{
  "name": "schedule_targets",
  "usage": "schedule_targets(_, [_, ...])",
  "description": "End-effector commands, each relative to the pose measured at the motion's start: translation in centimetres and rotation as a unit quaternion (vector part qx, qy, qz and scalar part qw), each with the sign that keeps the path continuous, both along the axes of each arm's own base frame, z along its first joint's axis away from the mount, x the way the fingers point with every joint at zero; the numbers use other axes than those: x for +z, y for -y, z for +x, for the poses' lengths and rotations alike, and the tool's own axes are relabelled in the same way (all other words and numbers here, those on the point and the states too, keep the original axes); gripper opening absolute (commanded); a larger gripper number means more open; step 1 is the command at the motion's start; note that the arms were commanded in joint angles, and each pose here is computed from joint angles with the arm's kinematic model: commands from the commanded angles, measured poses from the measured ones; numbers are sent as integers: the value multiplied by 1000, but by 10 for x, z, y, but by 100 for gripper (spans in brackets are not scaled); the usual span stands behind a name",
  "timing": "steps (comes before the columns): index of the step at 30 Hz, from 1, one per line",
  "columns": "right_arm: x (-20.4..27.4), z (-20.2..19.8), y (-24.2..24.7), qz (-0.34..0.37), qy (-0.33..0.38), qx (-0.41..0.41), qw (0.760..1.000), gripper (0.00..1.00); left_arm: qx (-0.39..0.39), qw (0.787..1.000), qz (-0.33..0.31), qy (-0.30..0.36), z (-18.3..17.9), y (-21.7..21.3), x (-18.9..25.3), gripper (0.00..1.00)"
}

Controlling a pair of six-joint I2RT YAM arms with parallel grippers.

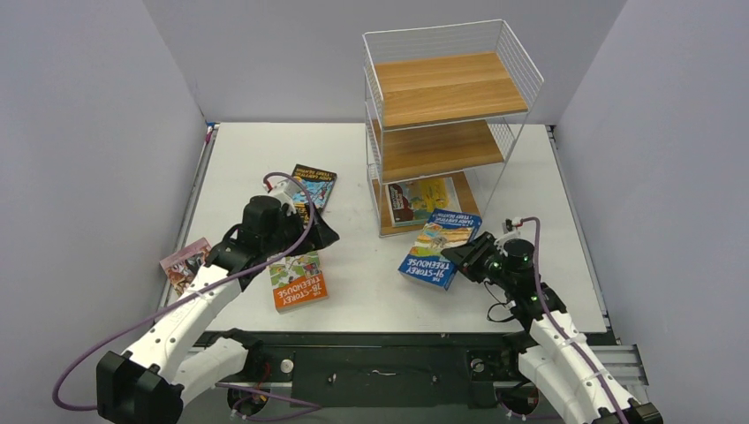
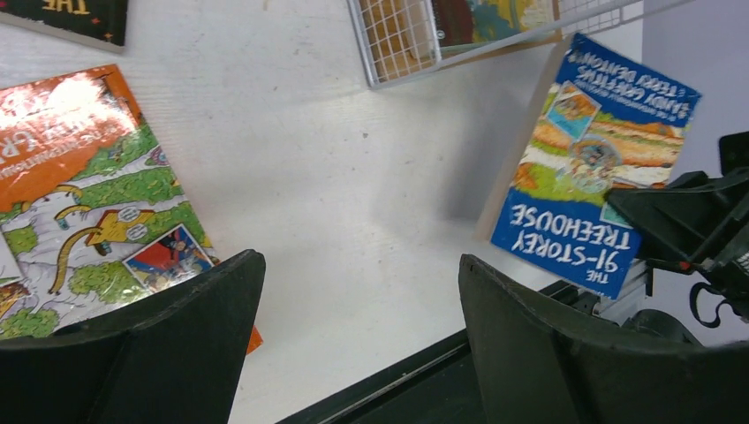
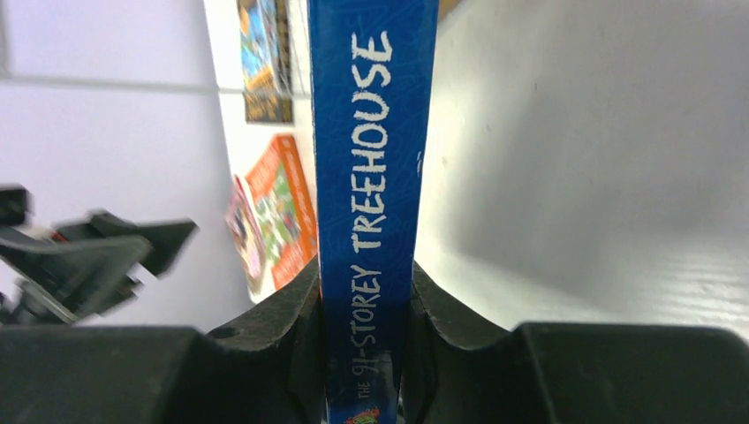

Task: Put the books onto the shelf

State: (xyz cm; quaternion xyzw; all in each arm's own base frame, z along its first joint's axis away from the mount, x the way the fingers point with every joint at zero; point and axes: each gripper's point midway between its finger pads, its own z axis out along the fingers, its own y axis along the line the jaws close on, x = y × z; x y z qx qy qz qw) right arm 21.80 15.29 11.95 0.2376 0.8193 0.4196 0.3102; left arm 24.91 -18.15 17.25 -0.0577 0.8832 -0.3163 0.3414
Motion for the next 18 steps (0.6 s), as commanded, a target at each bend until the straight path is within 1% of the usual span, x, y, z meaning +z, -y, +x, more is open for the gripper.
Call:
schedule_targets(1, [88, 50, 16, 97, 129, -122, 979, 0, 23, 999, 21, -9, -4, -17, -9, 79])
schedule_targets(2, [96, 52, 16, 116, 134, -134, 975, 0, 30, 999, 27, -11, -4, -20, -10, 78])
schedule_targets(3, [101, 57, 23, 118, 141, -160, 970, 0, 33, 999, 30, -10, -5, -22, -10, 78])
schedule_targets(7, [116, 65, 33, 104, 157, -214, 958, 0, 45, 998, 44, -6, -4, -29, -11, 78])
schedule_targets(8, [119, 70, 40, 98, 161, -241, 952, 0, 48, 998, 45, -5, -4, -30, -11, 78])
schedule_targets(10, [119, 77, 42, 93, 156, -265, 947, 0, 50, 998, 42, -4, -2, -29, -13, 78])
schedule_targets(14, [121, 97, 30, 101, 139, -278, 945, 0, 49, 998, 39, -8, -1, -28, -15, 78])
schedule_targets(15, [126, 100, 25, 112, 142, -276, 944, 0, 50, 998, 39, -7, 0, -29, -14, 78])
schedule_targets(18, [118, 118, 16, 119, 128, -293, 940, 0, 55, 998, 44, -1, 0, -33, -11, 78])
